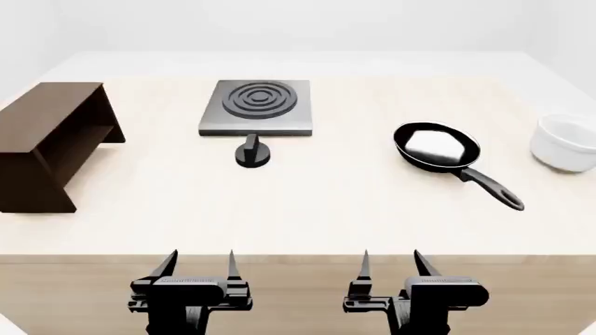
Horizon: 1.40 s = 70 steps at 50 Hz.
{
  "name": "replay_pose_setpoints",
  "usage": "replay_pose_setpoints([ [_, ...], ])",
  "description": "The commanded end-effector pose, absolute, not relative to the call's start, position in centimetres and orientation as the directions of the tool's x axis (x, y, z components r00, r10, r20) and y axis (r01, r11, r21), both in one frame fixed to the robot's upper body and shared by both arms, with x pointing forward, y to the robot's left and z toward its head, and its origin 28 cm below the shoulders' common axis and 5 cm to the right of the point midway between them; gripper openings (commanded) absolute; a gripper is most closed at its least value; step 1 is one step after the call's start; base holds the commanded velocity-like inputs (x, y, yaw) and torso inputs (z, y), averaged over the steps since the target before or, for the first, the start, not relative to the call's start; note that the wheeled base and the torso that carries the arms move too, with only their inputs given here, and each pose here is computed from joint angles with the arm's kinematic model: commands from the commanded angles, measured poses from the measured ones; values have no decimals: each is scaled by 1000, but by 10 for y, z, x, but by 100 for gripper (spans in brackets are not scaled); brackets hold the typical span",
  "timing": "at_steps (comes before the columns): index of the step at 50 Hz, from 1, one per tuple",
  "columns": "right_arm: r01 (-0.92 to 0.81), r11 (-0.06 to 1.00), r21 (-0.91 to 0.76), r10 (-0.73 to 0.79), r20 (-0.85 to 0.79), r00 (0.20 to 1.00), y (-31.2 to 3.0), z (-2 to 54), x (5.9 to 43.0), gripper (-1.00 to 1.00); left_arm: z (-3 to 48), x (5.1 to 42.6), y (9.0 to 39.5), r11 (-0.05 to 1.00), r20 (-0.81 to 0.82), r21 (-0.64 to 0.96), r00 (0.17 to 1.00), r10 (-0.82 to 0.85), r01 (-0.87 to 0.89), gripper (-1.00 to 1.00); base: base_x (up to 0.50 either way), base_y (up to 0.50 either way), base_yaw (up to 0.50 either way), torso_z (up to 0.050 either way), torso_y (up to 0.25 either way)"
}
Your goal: Turn on the stove and put the frying pan on it.
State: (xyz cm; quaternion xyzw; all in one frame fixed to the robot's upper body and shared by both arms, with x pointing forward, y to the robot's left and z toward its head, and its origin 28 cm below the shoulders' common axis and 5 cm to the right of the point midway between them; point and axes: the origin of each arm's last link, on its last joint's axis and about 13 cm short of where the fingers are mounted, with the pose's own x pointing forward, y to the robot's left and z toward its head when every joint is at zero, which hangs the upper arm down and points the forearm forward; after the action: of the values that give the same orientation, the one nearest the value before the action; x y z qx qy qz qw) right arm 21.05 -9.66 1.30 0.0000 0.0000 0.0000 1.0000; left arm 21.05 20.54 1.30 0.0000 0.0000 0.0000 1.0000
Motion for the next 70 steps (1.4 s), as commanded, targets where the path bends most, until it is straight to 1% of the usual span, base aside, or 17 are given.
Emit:
replay_pose_setpoints([
  [1, -13, 1000, -12, 13, -30, 999, -95, 11, 212, 100, 14, 210, 205, 1000, 9, 4, 1000, -1, 1, 100, 0, 0, 0, 0, 0],
  [3, -14, 999, -39, 12, -42, 999, -95, 10, 212, 100, 14, 209, 205, 1000, 5, 9, 1000, -10, 9, 100, 0, 0, 0, 0, 0],
  [9, -40, 999, -26, 40, -7, 999, -94, 13, 210, 100, 13, 210, 205, 1000, 4, 7, 1000, -3, 3, 100, 0, 0, 0, 0, 0],
  [16, -48, 999, -17, 47, -17, 999, -94, 13, 211, 100, 13, 210, 206, 1000, 0, 5, 1000, 12, -12, 100, 0, 0, 0, 0, 0],
  [18, -53, 999, -7, 53, -42, 998, -94, 13, 212, 100, 13, 210, 206, 1000, -3, 2, 1000, 11, -11, 100, 0, 0, 0, 0, 0],
  [24, -16, 1000, 18, 17, -36, 999, -98, 21, 215, 100, 19, 211, 209, 1000, 12, -10, 1000, 22, -22, 100, 0, 0, 0, 0, 0],
  [27, 36, 999, 4, -36, 29, 999, -101, 34, 216, 100, 29, 212, 211, 999, 37, 18, 999, 31, -31, 100, 0, 0, 0, 0, 0],
  [34, 41, 999, 19, -43, 116, 992, -109, 72, 207, 100, 59, 211, 216, 999, 98, 6, 995, 36, -37, 100, 0, 0, 0, 0, 0],
  [39, 35, 999, 30, -39, 159, 987, -111, 85, 201, 100, 72, 208, 217, 999, 153, 9, 988, 30, -32, 100, 0, 0, 0, 0, 0],
  [45, 43, 999, 27, -47, 182, 982, -111, 86, 201, 100, 74, 208, 217, 999, 158, 9, 987, 31, -33, 100, 8, 0, 0, 0, 0],
  [52, 23, 998, 63, -34, 181, 983, -113, 89, 201, 100, 73, 209, 218, 999, 151, 9, 988, 37, -39, 100, 450, 0, 0, 0, 0],
  [70, 18, 999, 42, -26, 191, 981, -113, 87, 201, 100, 69, 210, 219, 999, 142, 10, 989, 50, -52, 100, 500, 0, 0, 0, 0],
])
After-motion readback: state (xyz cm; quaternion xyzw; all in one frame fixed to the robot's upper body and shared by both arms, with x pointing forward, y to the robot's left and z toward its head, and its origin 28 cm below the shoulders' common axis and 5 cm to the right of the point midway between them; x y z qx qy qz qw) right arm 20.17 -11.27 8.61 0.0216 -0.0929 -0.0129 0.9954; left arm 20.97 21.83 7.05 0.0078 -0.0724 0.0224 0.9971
